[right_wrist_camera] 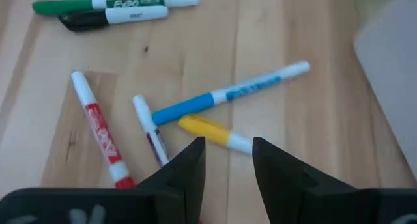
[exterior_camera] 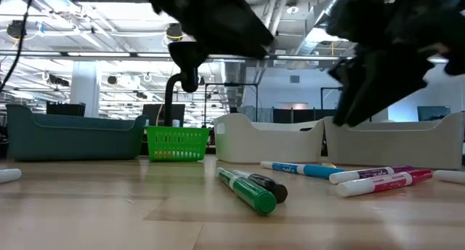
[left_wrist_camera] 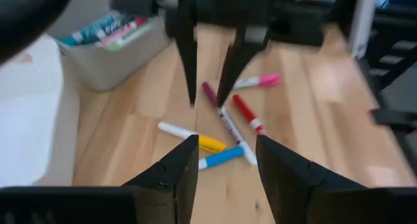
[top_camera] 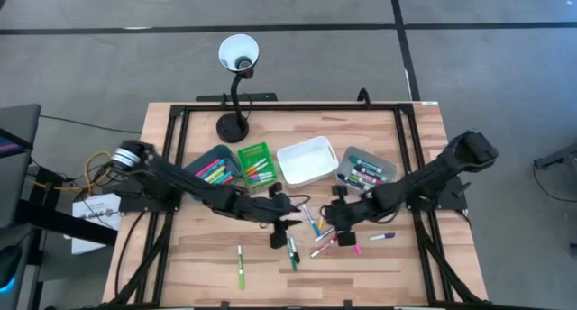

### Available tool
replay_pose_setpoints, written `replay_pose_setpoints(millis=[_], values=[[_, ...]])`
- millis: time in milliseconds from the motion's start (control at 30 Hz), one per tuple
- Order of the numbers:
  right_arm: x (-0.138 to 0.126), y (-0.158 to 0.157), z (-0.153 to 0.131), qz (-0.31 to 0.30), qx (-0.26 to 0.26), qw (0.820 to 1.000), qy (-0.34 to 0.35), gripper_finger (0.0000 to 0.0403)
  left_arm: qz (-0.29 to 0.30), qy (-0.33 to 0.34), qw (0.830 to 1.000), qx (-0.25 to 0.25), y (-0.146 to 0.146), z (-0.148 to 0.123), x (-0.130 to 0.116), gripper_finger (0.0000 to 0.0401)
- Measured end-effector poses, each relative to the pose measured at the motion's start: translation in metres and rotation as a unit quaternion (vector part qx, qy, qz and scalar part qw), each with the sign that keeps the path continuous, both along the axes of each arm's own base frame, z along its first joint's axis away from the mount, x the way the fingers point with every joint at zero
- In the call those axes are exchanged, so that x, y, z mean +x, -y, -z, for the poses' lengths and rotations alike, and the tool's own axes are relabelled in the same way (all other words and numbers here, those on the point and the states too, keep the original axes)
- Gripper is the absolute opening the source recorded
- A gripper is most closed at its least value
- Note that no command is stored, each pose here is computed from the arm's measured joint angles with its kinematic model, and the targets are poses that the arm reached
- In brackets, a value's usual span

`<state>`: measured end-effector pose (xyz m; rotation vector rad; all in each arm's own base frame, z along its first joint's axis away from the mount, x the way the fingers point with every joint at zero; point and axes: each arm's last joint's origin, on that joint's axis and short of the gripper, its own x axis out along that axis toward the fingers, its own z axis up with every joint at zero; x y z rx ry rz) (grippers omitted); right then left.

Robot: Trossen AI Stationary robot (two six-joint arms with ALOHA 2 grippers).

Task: Pick & Place Markers
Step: Put the yellow and white highlighter pen into the green bin

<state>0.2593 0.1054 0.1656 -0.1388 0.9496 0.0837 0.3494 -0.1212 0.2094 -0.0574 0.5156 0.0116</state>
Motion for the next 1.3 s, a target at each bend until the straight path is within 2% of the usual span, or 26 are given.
replay_pose_setpoints(millis=[133, 200, 300, 400, 467, 633, 800, 900, 1033, 1200, 1300], values=[[0.020, -0.002, 0.007, -0.047, -0.037, 0.998, -0.026, 0.0122, 0.001, 0.031, 0.999, -0.008, -0.010, -0.023, -0.029, 0.0145], [0.029, -0.003, 0.009, -0.077, -0.036, 0.995, -0.048, 0.0129, -0.002, 0.050, 0.999, -0.015, -0.016, -0.033, -0.041, 0.0143], [0.042, -0.003, 0.012, -0.099, -0.030, 0.992, -0.077, 0.0144, -0.002, 0.060, 0.998, -0.018, -0.023, -0.038, -0.061, 0.0139], [0.047, 0.001, 0.020, -0.111, -0.049, 0.985, -0.119, 0.0159, -0.003, 0.065, 0.998, -0.023, -0.028, -0.038, -0.077, 0.0134], [0.048, 0.004, 0.026, -0.120, -0.064, 0.979, -0.149, 0.0167, -0.002, 0.067, 0.997, -0.025, -0.030, -0.036, -0.083, 0.0130], [0.058, 0.012, 0.039, -0.138, -0.077, 0.975, -0.154, 0.0175, -0.001, 0.064, 0.998, -0.027, -0.032, -0.027, -0.092, 0.0121], [0.062, 0.024, 0.043, -0.156, -0.033, 0.973, -0.165, 0.0140, -0.003, 0.051, 0.998, -0.023, -0.033, -0.016, -0.094, 0.0114], [0.063, 0.031, 0.038, -0.154, -0.018, 0.976, -0.155, 0.0091, -0.002, 0.051, 0.998, -0.023, -0.033, -0.015, -0.094, 0.0112], [0.065, 0.039, 0.028, -0.138, -0.024, 0.981, -0.132, 0.0027, -0.002, 0.051, 0.998, -0.023, -0.033, -0.015, -0.094, 0.0112], [0.071, 0.045, -0.011, -0.122, -0.031, 0.989, -0.081, 0.0034, -0.002, 0.053, 0.998, -0.024, -0.033, -0.015, -0.094, 0.0112], [0.082, 0.046, -0.044, -0.116, -0.050, 0.992, 0.015, 0.0051, -0.002, 0.058, 0.998, -0.025, -0.033, -0.016, -0.093, 0.0112]])
